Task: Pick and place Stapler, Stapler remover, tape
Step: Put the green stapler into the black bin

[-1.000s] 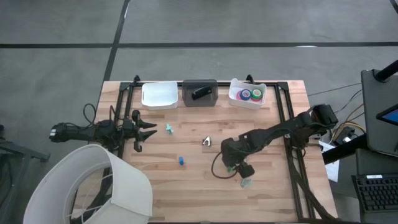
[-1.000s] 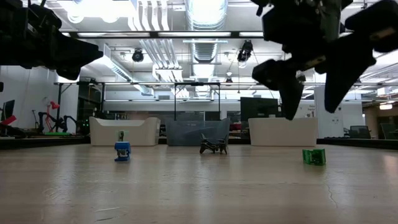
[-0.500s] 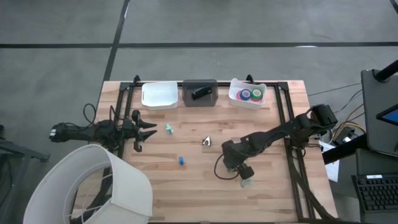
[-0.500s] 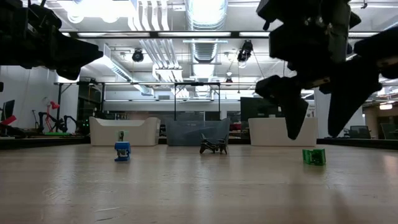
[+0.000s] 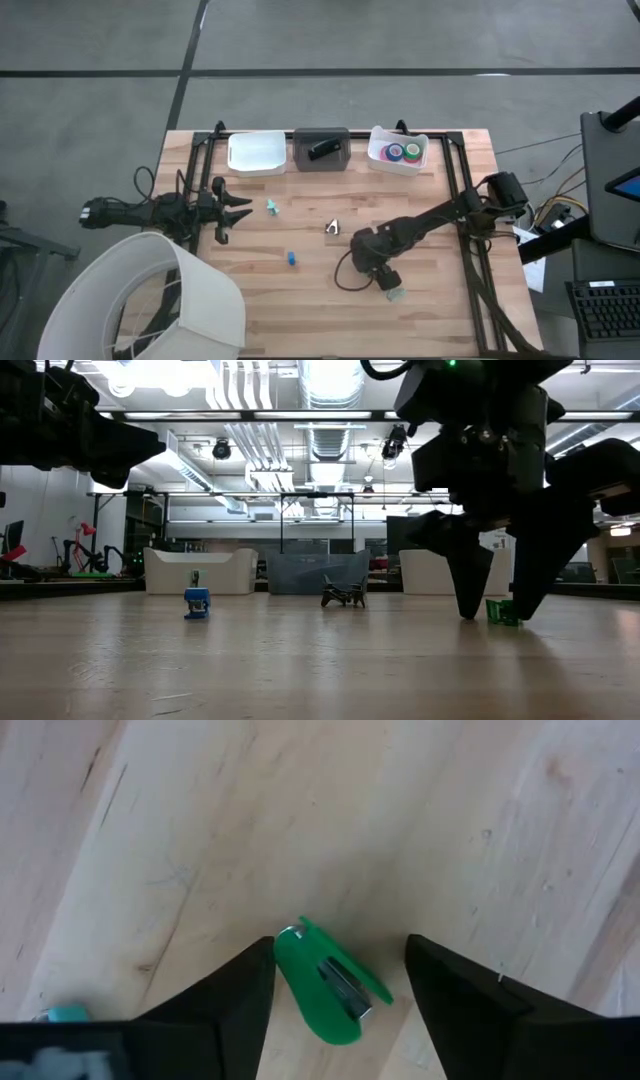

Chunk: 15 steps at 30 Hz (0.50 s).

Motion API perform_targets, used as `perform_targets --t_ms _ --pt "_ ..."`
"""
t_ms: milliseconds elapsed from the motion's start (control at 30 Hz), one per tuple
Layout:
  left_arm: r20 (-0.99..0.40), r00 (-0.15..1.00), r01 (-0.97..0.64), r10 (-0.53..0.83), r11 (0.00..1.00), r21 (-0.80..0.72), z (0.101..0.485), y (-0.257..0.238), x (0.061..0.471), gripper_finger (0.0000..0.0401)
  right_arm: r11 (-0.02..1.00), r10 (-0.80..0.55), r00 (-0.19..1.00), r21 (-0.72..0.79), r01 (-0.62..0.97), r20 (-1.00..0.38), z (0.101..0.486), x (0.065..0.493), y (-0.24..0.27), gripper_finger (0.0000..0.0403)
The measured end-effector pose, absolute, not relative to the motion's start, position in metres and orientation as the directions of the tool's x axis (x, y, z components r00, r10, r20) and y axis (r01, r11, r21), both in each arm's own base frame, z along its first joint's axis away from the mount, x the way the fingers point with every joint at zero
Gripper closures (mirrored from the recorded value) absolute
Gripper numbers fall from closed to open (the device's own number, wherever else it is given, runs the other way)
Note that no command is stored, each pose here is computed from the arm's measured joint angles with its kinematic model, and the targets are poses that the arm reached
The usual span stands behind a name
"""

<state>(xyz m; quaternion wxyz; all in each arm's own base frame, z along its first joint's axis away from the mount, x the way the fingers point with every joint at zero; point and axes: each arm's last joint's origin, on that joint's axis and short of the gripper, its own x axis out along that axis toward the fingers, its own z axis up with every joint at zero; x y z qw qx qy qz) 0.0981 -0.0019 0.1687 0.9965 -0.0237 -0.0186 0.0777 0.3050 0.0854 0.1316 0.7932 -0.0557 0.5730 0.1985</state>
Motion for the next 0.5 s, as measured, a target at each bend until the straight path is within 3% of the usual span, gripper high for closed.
perform_targets --t_ms 500 --pt "0.033 0.987 -0.154 0.156 0.987 -0.050 0.169 -0.002 0.098 0.0274 0.929 0.217 0.211 0.136 -0.344 -0.953 0.144 0.307 0.086 0.0248"
